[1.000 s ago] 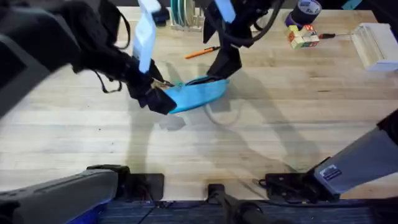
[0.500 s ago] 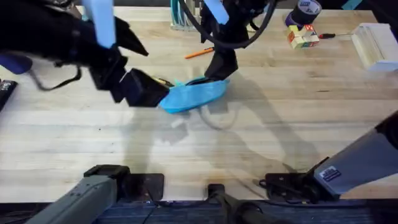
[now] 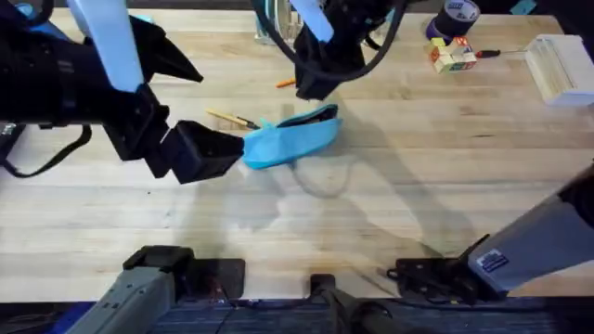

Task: Unzip the bag, pick up the pens from the table one at a time and place them inside, then zip the bag closed.

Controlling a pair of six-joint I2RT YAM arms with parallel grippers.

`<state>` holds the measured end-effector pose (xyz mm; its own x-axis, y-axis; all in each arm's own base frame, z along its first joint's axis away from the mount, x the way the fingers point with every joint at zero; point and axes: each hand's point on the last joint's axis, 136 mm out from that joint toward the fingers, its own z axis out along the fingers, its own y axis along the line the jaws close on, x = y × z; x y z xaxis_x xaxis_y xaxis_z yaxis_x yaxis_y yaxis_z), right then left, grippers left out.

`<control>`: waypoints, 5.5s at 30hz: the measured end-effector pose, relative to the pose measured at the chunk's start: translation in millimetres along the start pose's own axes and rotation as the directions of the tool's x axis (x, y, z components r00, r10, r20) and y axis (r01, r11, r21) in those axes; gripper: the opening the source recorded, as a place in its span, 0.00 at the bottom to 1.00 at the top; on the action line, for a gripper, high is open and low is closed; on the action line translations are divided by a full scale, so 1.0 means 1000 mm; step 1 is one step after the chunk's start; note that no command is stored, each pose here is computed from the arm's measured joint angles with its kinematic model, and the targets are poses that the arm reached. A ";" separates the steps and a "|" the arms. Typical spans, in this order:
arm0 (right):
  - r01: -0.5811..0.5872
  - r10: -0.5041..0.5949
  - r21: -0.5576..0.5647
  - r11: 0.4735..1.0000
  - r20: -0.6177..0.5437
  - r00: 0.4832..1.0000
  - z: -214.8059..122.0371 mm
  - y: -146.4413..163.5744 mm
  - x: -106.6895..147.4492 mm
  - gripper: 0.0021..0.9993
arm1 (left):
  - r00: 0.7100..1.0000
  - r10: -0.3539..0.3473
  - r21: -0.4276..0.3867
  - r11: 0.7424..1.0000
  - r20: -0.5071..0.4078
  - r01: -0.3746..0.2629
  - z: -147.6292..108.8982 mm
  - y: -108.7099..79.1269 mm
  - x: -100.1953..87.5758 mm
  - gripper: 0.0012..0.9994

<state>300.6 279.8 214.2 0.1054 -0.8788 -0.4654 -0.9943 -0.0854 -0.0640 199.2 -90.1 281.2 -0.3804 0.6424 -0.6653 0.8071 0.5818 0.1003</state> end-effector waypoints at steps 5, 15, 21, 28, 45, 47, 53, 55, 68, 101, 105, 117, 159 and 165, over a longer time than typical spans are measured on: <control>0.043 -0.043 -0.021 0.999 -0.019 0.999 0.000 0.006 0.004 0.03 | 1.000 -0.004 0.004 1.000 -0.007 0.004 0.002 0.002 0.001 0.99; 0.211 -0.211 -0.010 0.977 -0.073 0.975 0.000 0.002 0.013 0.03 | 0.999 -0.027 0.032 0.999 -0.036 0.028 0.013 0.007 0.003 0.99; 0.248 -0.249 -0.017 0.969 -0.081 0.965 0.004 -0.001 0.015 0.03 | 0.998 -0.033 0.041 0.999 -0.045 0.035 0.016 0.009 0.004 0.99; 0.237 -0.241 -0.063 0.969 -0.062 0.969 0.020 0.000 0.016 0.03 | 0.998 -0.033 0.041 0.999 -0.045 0.035 0.016 0.009 0.004 0.99; 0.132 -0.147 -0.195 0.972 -0.067 0.987 0.063 0.006 0.028 0.03 | 0.999 -0.032 0.039 0.999 -0.043 0.033 0.016 0.009 0.004 0.99; 0.124 -0.141 -0.202 0.972 -0.072 0.987 0.067 0.006 0.030 0.03 | 0.999 -0.032 0.039 0.999 -0.043 0.033 0.016 0.009 0.004 0.99; 0.114 -0.133 -0.214 0.970 -0.077 0.988 0.072 0.006 0.032 0.03 | 0.999 -0.032 0.039 0.999 -0.043 0.033 0.016 0.009 0.004 0.99; 0.108 -0.129 -0.225 0.968 -0.082 0.988 0.077 0.006 0.035 0.03 | 0.999 -0.032 0.039 0.999 -0.043 0.033 0.016 0.009 0.004 0.99; 0.072 -0.105 -0.279 0.958 -0.107 0.989 0.115 0.002 0.050 0.03 | 0.999 -0.032 0.039 0.999 -0.043 0.033 0.016 0.009 0.004 0.99; 0.050 -0.075 -0.276 0.960 -0.079 0.994 0.113 0.001 0.045 1.00 | 0.998 -0.035 0.021 0.999 -0.061 0.036 0.016 0.012 0.007 0.99; 0.020 -0.036 -0.252 0.968 -0.057 0.998 0.100 0.000 0.037 1.00 | 0.997 -0.035 0.021 0.999 -0.062 0.036 0.016 0.012 0.007 0.99; -0.033 0.036 -0.044 0.998 0.081 0.996 0.030 -0.033 0.008 1.00 | 0.997 -0.035 0.021 0.999 -0.062 0.036 0.016 0.012 0.007 0.99; -0.437 0.440 0.141 0.889 0.007 0.898 0.137 -0.150 0.120 0.99 | 0.997 -0.035 0.021 0.999 -0.062 0.036 0.016 0.012 0.007 0.99; -0.494 0.496 0.139 0.858 0.018 0.868 0.141 -0.153 0.121 0.99 | 0.997 -0.035 0.021 0.999 -0.062 0.036 0.016 0.012 0.007 0.99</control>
<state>468.2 252.7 43.1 -0.4016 -0.7965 -0.4521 -0.9033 0.4259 0.0520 213.4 -86.2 266.1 -0.4356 0.6516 -0.6210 0.8021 0.5941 0.0608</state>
